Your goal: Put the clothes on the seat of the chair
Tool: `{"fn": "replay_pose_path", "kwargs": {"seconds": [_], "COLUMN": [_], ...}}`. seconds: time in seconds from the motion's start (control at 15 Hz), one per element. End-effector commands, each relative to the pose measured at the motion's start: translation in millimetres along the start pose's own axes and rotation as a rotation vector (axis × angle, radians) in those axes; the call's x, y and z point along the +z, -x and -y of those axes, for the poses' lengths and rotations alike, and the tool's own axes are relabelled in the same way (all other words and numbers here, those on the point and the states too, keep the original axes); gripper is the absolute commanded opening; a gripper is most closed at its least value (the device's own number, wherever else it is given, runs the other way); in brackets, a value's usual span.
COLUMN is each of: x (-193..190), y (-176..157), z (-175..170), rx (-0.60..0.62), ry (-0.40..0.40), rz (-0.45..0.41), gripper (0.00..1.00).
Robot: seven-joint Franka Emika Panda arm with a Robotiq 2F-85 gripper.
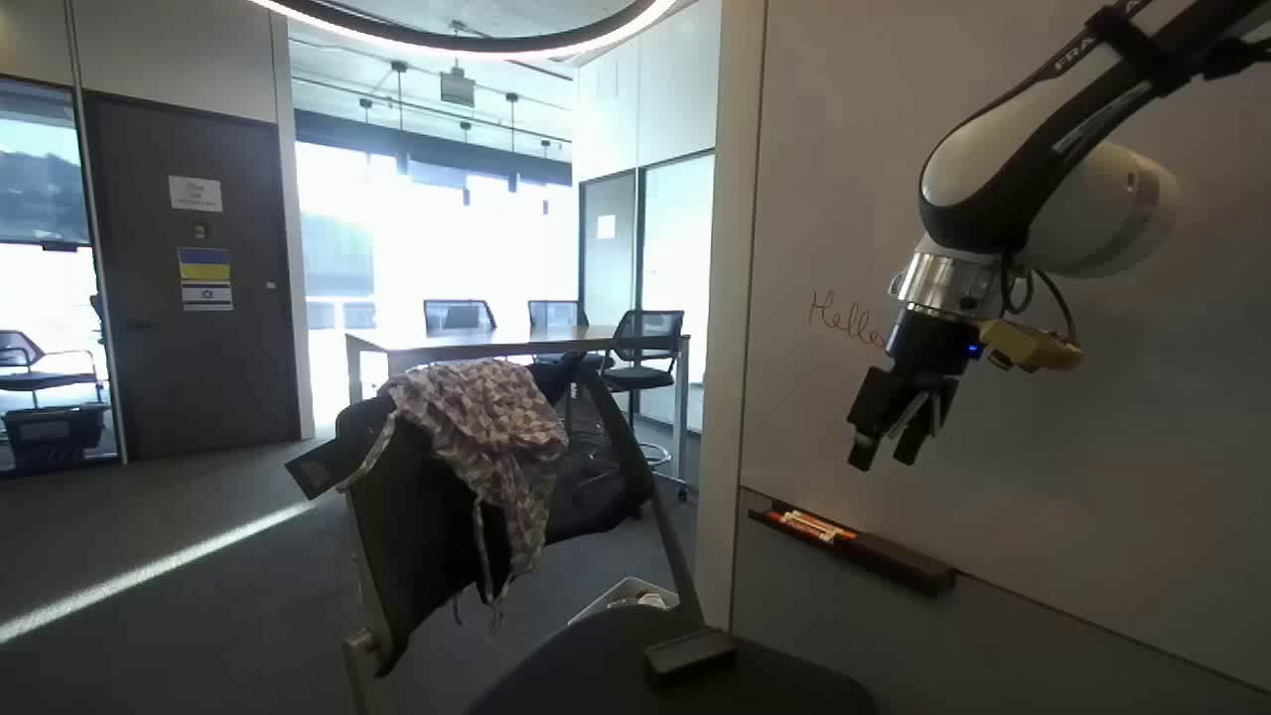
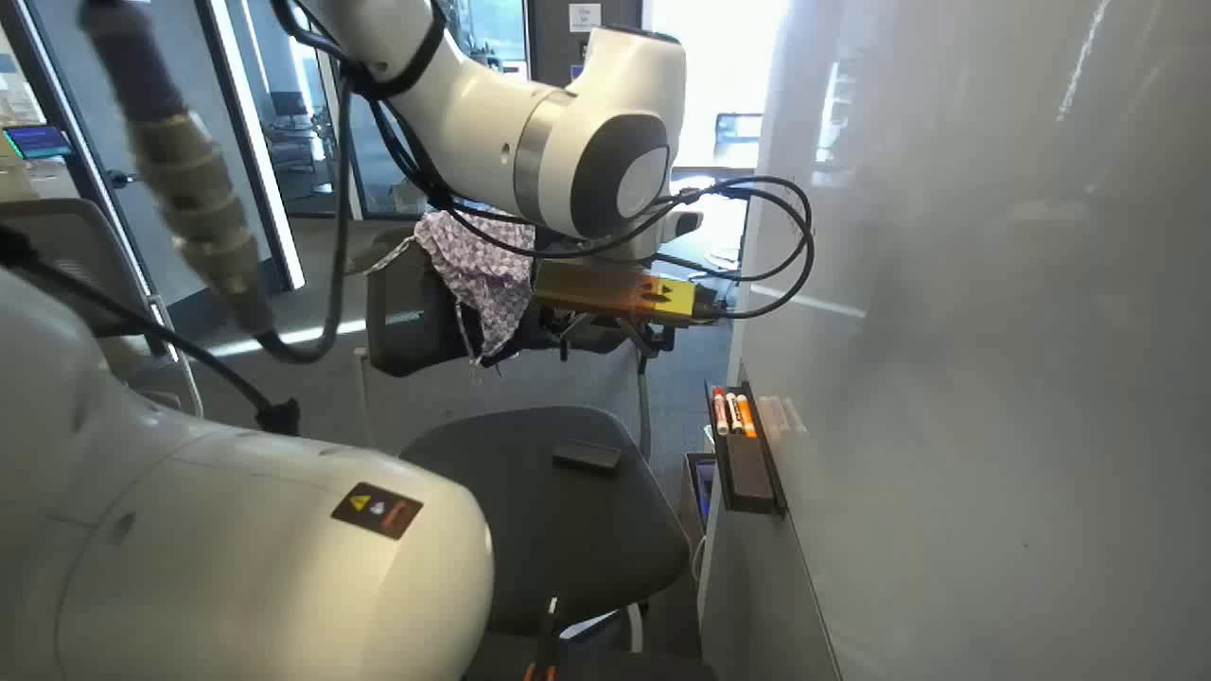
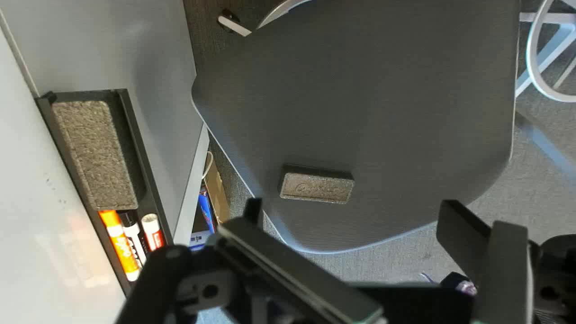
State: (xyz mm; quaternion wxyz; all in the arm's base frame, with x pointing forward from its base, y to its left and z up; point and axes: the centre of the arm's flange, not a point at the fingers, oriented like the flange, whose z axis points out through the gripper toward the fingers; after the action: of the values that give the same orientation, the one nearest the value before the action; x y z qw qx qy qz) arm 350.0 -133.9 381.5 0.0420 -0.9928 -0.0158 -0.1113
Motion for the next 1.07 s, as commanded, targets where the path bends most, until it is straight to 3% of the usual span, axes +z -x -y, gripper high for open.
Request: {"fn": "replay_pose_path", "kwargs": {"seconds": [0.0, 0.4, 0.53, 0.73, 1.0], "x": [0, -1, -3, -12, -25], "y": [0, 0, -10, -38, -100], "z": [0, 0, 14, 48, 105], "rx": [0.0, 0.0, -0.049, -0.169, -0.308], "ry": [0.0, 0.0, -0.013, 0.026, 0.05], "rz": [-0.001, -0.002, -0.018, -0.023, -0.054], "gripper": [1.0, 1.0, 1.0, 1.0, 1.0]}}
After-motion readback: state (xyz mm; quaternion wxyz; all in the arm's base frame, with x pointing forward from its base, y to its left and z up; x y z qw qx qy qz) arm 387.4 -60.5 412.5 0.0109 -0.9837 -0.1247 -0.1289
